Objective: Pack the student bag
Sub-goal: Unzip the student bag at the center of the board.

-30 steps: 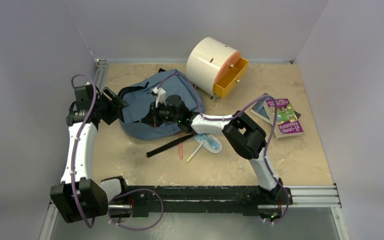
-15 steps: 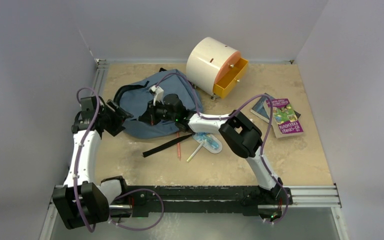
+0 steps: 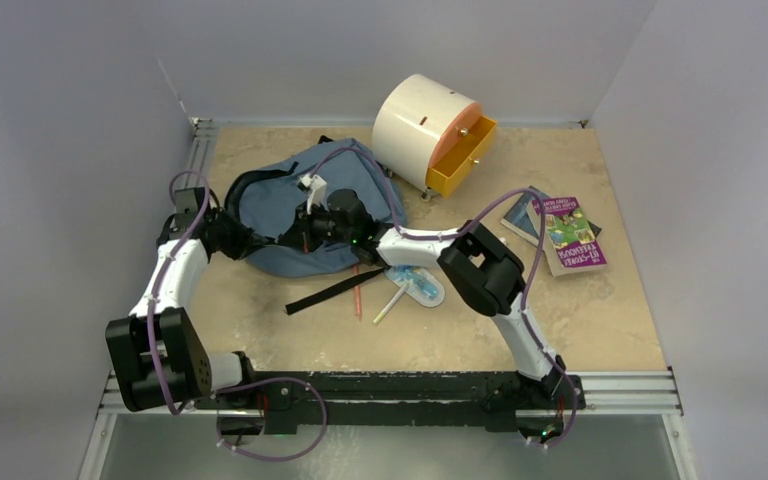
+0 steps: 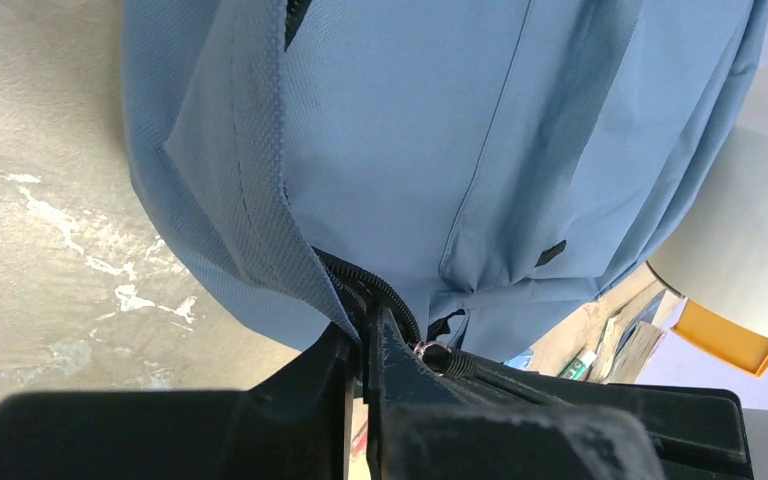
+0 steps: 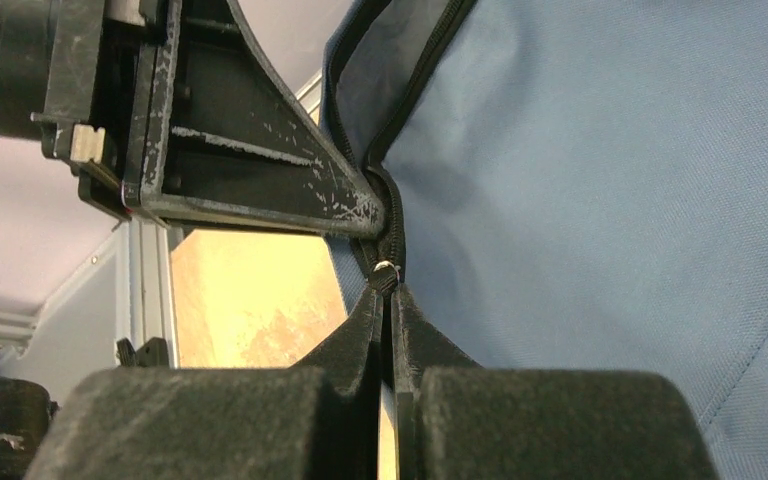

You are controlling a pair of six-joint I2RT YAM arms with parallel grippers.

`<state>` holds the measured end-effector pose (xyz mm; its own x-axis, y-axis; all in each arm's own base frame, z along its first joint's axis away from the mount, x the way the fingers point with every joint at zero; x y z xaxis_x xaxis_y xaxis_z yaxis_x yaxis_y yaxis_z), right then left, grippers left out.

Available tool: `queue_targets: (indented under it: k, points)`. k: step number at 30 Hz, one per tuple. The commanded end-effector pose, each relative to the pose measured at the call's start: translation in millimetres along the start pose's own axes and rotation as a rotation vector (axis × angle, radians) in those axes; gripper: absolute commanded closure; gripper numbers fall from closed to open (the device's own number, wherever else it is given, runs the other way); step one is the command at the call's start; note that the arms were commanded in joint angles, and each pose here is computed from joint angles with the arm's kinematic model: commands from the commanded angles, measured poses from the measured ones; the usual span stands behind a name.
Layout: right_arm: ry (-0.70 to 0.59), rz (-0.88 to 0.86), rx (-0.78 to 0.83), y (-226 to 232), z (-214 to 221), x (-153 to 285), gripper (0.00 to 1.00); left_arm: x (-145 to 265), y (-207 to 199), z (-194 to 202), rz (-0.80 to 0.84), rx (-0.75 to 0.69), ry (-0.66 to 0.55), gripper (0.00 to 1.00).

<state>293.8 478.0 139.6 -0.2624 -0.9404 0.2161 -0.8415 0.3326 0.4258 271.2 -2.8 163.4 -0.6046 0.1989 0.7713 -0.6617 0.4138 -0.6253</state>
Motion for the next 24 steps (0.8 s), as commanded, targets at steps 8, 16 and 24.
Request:
queue_targets:
  k: [8, 16, 24]
  points:
    - [0.05, -0.012, 0.342, 15, -30, 37, 1.0, 10, -19, -26, 0.037, -0.118, -0.148, 1.0]
    - [0.195, 0.112, 0.434, -3, -19, 49, 1.0, 12, -26, -38, 0.016, -0.13, -0.194, 1.0]
    - [0.283, 0.169, 0.42, -10, -4, 63, 1.0, 19, -32, -50, -0.003, -0.135, -0.247, 1.0]
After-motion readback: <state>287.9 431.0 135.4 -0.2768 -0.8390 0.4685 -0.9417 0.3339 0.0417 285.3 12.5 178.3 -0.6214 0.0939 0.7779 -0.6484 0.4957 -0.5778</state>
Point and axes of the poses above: each gripper's point midway between its finger pads, its own x axis back along the fingers, its own y axis along the line the jaws close on, z = x × y, the point moved 7 cm from there along x, back along the fingers, and after that the axes turned 9 degrees about x, right-handed, at the moved point
